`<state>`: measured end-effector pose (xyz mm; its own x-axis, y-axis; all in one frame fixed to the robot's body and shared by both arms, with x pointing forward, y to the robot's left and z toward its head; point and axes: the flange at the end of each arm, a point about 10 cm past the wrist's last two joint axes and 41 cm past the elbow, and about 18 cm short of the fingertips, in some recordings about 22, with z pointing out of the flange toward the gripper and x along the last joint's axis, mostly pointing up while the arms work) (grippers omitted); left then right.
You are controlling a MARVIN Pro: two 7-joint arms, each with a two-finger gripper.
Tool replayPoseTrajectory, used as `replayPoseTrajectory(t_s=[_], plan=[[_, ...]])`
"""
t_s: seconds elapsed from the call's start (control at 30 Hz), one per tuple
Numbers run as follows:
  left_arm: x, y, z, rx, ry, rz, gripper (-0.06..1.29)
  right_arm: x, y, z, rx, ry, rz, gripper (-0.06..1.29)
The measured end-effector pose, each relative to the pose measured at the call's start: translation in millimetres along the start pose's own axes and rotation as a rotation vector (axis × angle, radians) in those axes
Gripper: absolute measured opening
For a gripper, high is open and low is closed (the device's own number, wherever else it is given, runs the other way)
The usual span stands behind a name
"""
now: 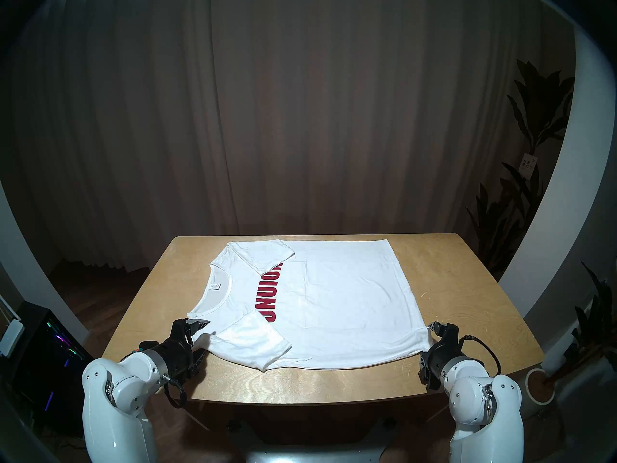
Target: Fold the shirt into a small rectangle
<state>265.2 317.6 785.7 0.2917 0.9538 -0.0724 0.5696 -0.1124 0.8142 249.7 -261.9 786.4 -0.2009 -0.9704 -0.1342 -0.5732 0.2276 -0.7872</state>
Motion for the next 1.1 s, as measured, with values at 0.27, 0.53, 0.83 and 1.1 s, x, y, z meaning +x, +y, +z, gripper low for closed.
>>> replayPoseTrajectory(t_s=[0.27, 0.53, 0.83, 1.1], plan=[[-1.0, -4.6, 5.8, 0.025, -0.021, 0.016, 1.00, 1.5, 9, 5.4, -0.030, 0.011, -0.013, 0.98], [-1.8, -7.1, 7.5, 0.040, -0.029, 0.027, 0.54, 1.6, 8, 5.6, -0.033, 0.013, -0.010, 0.58], [3.0, -11.6, -5.2, 0.042, -0.006, 0.010, -0.03, 11.0, 8, -2.7, -0.042, -0.012, 0.006, -0.03], [5.1, -2.8, -15.5, 0.005, 0.013, -0.004, -0.03, 18.6, 0, -11.6, -0.023, -0.042, 0.012, -0.03]])
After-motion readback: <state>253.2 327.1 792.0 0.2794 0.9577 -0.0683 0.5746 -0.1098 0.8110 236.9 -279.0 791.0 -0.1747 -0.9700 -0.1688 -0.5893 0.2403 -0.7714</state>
